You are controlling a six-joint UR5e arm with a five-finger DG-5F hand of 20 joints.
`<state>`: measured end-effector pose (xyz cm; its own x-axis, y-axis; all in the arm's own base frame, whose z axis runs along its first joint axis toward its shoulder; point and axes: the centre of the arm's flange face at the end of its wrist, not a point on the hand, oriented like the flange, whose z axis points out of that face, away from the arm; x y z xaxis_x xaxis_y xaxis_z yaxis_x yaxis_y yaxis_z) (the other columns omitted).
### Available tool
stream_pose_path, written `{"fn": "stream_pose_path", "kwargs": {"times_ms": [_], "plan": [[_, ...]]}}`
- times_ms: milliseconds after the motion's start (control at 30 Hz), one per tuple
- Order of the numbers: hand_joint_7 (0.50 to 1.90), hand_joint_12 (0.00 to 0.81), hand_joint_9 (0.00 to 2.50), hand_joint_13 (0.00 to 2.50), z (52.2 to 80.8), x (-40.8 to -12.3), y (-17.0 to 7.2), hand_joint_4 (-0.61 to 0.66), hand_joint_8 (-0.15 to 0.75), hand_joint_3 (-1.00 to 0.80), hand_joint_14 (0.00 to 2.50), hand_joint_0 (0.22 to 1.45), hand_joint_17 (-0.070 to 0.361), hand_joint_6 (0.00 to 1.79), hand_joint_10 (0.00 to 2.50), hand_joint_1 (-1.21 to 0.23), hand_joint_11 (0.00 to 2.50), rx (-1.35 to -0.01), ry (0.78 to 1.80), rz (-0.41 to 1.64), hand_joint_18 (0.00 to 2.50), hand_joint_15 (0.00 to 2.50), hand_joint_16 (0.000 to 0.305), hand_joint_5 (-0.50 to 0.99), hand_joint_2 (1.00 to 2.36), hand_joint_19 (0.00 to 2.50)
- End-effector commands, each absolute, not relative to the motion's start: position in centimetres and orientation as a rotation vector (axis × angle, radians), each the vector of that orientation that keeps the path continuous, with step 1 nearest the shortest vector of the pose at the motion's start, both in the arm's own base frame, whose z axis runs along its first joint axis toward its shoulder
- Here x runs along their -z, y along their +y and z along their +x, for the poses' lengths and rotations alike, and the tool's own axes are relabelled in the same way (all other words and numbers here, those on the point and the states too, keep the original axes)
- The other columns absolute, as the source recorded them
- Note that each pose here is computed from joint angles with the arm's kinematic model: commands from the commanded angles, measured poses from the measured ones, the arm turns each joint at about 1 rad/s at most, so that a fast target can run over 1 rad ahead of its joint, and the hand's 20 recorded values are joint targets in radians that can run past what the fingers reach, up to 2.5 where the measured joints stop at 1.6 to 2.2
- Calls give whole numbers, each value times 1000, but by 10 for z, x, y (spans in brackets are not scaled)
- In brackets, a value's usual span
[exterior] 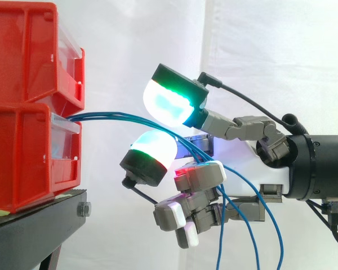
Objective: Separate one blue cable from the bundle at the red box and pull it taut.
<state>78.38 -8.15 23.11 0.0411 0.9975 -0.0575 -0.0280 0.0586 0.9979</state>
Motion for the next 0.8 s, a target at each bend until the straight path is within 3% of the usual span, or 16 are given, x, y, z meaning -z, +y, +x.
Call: {"fn": "stream_pose_path", "kwargs": {"times_ms": [0, 400, 633, 767], "plan": [[1317, 380, 1417, 1017, 783, -229, -82, 98, 308, -500, 31, 592, 107, 786, 33, -422, 1135, -1146, 1191, 1169, 896, 928, 47, -71, 1000, 909], [1256, 408, 1371, 1027, 784, -231, -79, 87, 321, -500, 30, 498, 123, 807, 31, -678, 1204, -1149, 1191, 1164, 896, 944, 55, -94, 1000, 896], [1302, 374, 1320, 994, 784, -231, -79, 52, 282, -485, 31, 627, 110, 810, 32, -791, 1248, -1151, 1190, 1167, 835, 955, 49, -107, 1001, 910], [1312, 374, 1247, 969, 783, -231, -80, 8, 280, -306, 30, 661, 111, 860, 32, -884, 1263, -1152, 1189, 1171, 827, 939, 49, -136, 1015, 891]]}}
